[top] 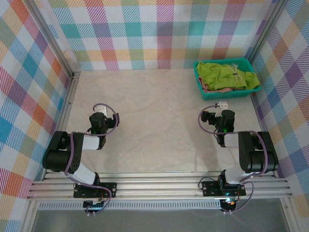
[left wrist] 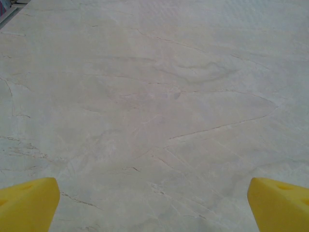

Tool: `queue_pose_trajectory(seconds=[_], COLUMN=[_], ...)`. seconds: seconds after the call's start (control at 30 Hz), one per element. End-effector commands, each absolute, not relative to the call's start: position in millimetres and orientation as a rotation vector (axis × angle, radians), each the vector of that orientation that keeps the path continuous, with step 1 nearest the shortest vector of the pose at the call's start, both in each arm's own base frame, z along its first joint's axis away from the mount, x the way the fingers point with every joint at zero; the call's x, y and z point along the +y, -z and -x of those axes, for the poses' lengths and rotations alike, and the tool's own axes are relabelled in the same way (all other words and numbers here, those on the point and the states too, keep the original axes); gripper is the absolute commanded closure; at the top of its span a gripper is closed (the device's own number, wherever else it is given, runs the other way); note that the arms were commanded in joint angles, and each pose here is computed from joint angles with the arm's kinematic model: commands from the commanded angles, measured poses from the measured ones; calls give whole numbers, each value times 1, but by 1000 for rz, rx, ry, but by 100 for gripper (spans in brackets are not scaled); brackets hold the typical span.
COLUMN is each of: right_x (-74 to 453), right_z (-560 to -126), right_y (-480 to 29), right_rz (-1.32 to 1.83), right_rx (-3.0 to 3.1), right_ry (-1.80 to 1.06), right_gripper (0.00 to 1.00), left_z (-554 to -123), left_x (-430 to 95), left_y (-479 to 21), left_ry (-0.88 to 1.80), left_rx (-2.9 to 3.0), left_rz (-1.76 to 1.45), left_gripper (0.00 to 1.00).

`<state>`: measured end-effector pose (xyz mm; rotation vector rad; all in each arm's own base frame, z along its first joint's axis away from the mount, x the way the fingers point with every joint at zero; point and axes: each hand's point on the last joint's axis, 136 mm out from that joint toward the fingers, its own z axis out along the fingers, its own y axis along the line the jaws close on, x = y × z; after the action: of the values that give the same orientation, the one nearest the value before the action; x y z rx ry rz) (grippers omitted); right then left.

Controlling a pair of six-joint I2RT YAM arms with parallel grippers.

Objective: Fold and stack the shorts

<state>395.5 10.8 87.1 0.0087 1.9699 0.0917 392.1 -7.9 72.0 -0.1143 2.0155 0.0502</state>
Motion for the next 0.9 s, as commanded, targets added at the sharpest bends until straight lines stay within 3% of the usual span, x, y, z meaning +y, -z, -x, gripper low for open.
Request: queue_pose_trajectory(seconds=[0.0, 0.87], right_x=[17, 20], right_z=[-398, -397], right_y=[-93, -95], right_rz=[8, 32], right_rx=[1943, 1945], right_ry=[-117, -132], right_gripper=[0, 1], left_z=[-399, -398], left_x=[-5, -2], left_y=[-81, -84], left_ry=[-44, -56], left_rx=[1993, 1986], left_rz=[127, 146], left_gripper=[0, 0])
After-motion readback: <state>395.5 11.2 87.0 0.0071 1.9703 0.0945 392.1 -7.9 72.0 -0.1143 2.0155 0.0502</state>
